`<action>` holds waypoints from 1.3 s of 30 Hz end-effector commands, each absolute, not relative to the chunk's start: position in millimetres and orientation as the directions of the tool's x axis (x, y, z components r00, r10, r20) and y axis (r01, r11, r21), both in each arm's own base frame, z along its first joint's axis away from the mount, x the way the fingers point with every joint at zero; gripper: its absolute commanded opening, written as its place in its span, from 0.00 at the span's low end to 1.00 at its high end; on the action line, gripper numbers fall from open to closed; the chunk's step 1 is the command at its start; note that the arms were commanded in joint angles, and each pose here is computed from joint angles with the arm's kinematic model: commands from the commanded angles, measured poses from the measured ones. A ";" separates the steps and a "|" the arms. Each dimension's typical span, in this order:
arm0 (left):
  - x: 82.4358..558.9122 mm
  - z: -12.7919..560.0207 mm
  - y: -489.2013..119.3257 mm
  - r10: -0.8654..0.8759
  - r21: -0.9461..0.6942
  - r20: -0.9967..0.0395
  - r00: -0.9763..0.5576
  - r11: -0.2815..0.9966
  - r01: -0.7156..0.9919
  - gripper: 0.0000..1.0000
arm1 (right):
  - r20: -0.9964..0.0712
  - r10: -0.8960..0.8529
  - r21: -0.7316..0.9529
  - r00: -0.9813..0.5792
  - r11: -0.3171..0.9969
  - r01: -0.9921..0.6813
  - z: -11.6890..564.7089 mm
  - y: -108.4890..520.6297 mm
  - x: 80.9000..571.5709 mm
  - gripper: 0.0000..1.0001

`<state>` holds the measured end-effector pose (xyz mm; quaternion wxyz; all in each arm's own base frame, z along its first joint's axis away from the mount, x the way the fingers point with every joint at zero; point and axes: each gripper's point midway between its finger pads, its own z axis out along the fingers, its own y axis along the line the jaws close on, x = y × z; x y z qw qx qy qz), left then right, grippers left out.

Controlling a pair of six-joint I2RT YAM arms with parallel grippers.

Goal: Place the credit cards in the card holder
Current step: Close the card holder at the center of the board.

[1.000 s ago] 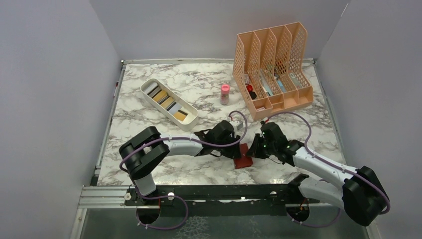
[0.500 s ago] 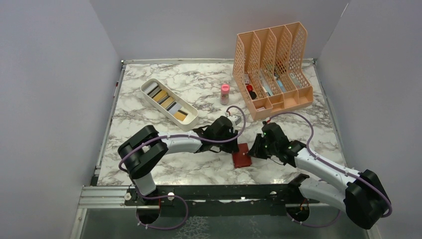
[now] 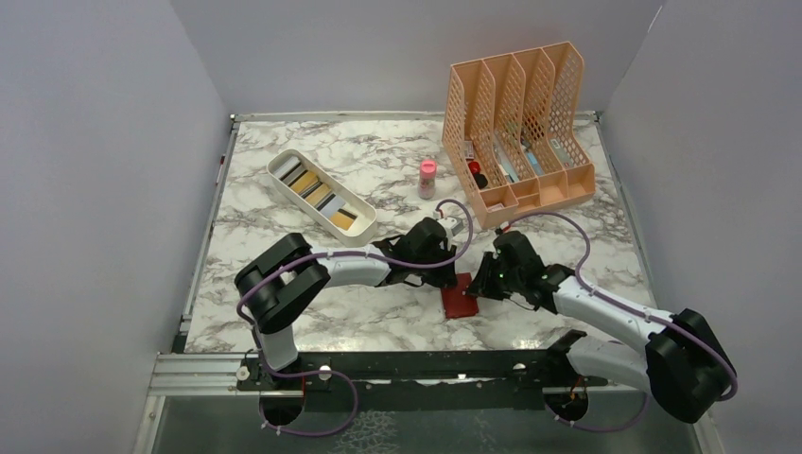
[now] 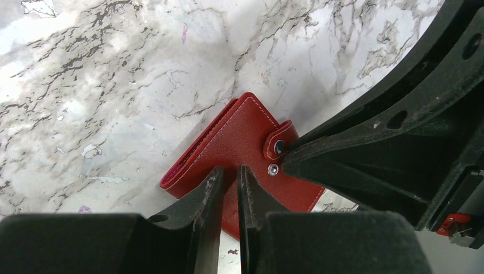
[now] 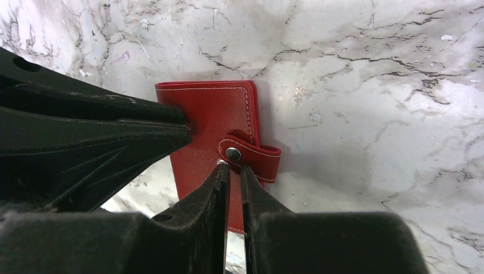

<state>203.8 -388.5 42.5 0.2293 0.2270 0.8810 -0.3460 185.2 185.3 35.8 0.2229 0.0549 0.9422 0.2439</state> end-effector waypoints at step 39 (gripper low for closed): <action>197.5 21.7 -380.3 0.260 -0.500 -0.538 -0.802 0.668 0.551 0.18 | -0.372 0.227 0.520 -0.900 0.854 0.001 39.5 194.9 188.7 0.23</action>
